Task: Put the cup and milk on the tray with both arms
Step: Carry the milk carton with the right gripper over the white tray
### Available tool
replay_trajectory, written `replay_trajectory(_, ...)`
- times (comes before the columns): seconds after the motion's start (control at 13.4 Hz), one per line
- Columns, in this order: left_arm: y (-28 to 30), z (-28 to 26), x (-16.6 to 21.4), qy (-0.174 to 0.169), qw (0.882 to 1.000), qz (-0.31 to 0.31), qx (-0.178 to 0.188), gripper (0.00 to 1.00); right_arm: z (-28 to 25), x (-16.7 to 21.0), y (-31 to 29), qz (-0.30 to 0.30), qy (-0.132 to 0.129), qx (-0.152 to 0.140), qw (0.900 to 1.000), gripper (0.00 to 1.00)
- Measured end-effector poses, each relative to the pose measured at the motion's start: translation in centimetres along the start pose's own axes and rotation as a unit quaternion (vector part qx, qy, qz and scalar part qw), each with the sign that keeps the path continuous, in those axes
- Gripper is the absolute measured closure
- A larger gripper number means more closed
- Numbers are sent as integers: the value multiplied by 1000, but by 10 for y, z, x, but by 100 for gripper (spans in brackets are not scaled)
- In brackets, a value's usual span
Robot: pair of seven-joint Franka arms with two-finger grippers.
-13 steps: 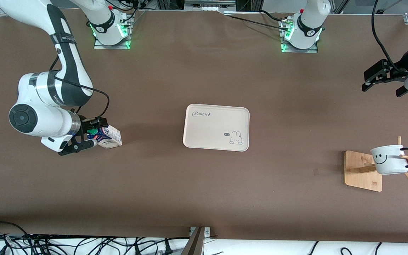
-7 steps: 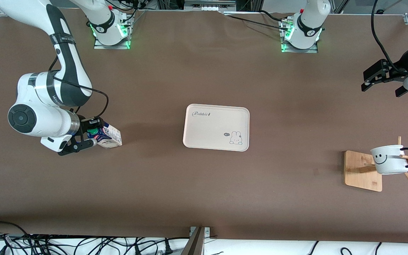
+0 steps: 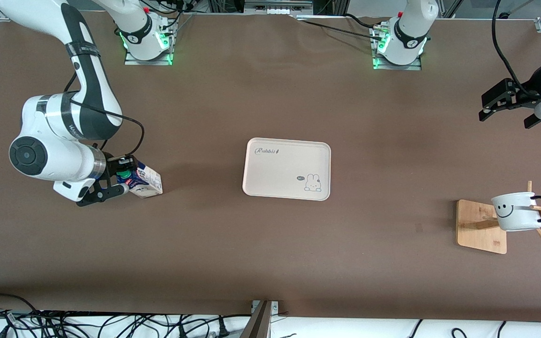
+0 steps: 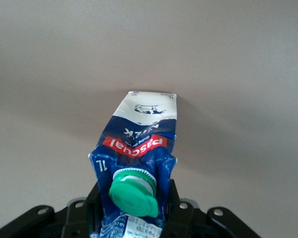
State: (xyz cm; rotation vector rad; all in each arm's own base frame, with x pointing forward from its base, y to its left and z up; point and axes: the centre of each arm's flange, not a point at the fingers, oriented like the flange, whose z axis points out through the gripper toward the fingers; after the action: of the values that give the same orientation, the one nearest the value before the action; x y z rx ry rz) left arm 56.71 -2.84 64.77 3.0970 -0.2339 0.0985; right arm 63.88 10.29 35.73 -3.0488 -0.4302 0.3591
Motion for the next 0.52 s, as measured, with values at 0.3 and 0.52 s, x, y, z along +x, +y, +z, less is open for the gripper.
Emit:
replay_trajectory(0.3,0,0,0,0,1000,0,0,0,-19,6,-58,47,3,44,998,48)
replay_trajectory(0.52,0,0,0,0,1000,0,0,0,-30,8,-131,89,6,53,995,48)
